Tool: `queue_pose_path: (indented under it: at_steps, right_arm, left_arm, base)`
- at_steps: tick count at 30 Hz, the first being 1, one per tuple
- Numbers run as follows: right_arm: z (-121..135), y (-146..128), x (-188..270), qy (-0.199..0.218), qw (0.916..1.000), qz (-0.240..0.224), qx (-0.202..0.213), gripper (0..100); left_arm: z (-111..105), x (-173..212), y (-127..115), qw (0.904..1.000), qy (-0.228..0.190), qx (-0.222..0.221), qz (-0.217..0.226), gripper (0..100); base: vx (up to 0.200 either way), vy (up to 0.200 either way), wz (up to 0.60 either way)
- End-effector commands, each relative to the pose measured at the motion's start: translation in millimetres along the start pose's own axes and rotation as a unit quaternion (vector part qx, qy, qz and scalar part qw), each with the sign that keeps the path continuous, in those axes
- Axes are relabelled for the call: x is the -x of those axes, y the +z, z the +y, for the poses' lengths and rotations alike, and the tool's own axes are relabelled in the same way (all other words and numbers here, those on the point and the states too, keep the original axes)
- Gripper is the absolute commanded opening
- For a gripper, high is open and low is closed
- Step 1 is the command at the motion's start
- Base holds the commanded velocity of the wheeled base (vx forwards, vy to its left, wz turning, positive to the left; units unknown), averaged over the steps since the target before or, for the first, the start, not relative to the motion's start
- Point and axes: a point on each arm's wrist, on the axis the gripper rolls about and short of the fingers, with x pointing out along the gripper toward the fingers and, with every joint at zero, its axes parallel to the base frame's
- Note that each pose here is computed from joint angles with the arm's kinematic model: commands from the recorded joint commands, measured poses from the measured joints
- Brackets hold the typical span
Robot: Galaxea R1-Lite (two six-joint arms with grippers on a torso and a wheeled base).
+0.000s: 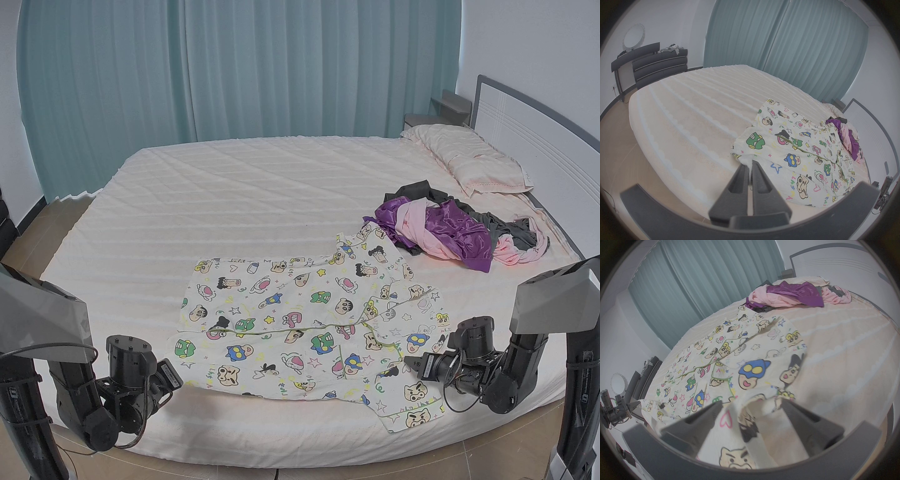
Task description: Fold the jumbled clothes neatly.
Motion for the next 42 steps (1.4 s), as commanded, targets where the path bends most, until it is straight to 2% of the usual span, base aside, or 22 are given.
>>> queue_pose_path:
  at_steps: [1, 8, 11, 12, 15, 18, 21, 25, 28, 33, 42]
  right_arm:
    - [-10.0, 4.9, 17.7, -0.013, 0.9999, -0.003, -0.009, 100]
    - [-21.0, 5.5, 47.0, -0.025, 0.9995, -0.007, -0.020, 100]
    - [-21.2, -0.5, 75.9, 0.006, 0.9999, 0.008, -0.013, 100]
    - [-22.5, -8.0, 82.9, 0.023, 0.9992, 0.033, 0.002, 100]
    - [-27.6, -24.2, 92.3, 0.038, 0.9948, 0.082, 0.047, 100]
    - [-31.8, -41.4, 98.0, 0.049, 0.9848, 0.131, 0.103, 100]
    - [-26.7, -48.8, 95.2, 0.060, 0.9789, 0.146, 0.129, 100]
    - [-22.0, -52.4, 90.4, 0.073, 0.9770, 0.143, 0.140, 100]
    - [-19.2, -56.3, 78.0, 0.083, 0.9787, 0.118, 0.147, 100]
    - [-24.8, -63.6, 70.6, 0.065, 0.9790, 0.122, 0.149, 100]
    - [-24.4, -63.6, 68.6, 0.065, 0.9790, 0.121, 0.151, 100]
  left_arm:
    - [1.6, -0.8, -2.6, 1.0000, 0.004, -0.003, 0.005, 0]
    - [2.7, 1.0, -3.4, 0.9999, 0.005, -0.006, 0.007, 0]
    - [1.8, 1.3, -3.4, 1.0000, 0.003, -0.005, 0.006, 0]
    - [1.7, 1.3, -3.3, 1.0000, 0.003, -0.006, 0.005, 0]
    - [1.6, 1.5, -3.0, 1.0000, 0.002, -0.006, 0.005, 0]
    - [1.1, 2.4, -3.0, 1.0000, 0.001, -0.007, 0.005, 0]
    - [2.4, 3.6, -3.7, 0.9999, 0.003, -0.009, 0.007, 0]
    - [3.3, 4.7, -4.1, 0.9999, 0.004, -0.009, 0.008, 0]
    - [3.3, 4.7, -4.1, 0.9999, 0.004, -0.009, 0.008, 0]
    - [3.3, 4.7, -4.1, 0.9999, 0.004, -0.010, 0.008, 0]
    - [3.0, 4.4, -4.3, 0.9999, 0.005, -0.011, 0.006, 0]
  base:
    - [0.000, 0.000, 0.00]
    - [0.000, 0.000, 0.00]
    - [0.000, 0.000, 0.00]
    - [0.000, 0.000, 0.00]
    - [0.000, 0.000, 0.00]
    - [0.000, 0.000, 0.00]
    - [0.000, 0.000, 0.00]
    - [0.000, 0.000, 0.00]
    - [0.000, 0.000, 0.00]
    - [0.000, 0.000, 0.00]
    - [0.000, 0.000, 0.00]
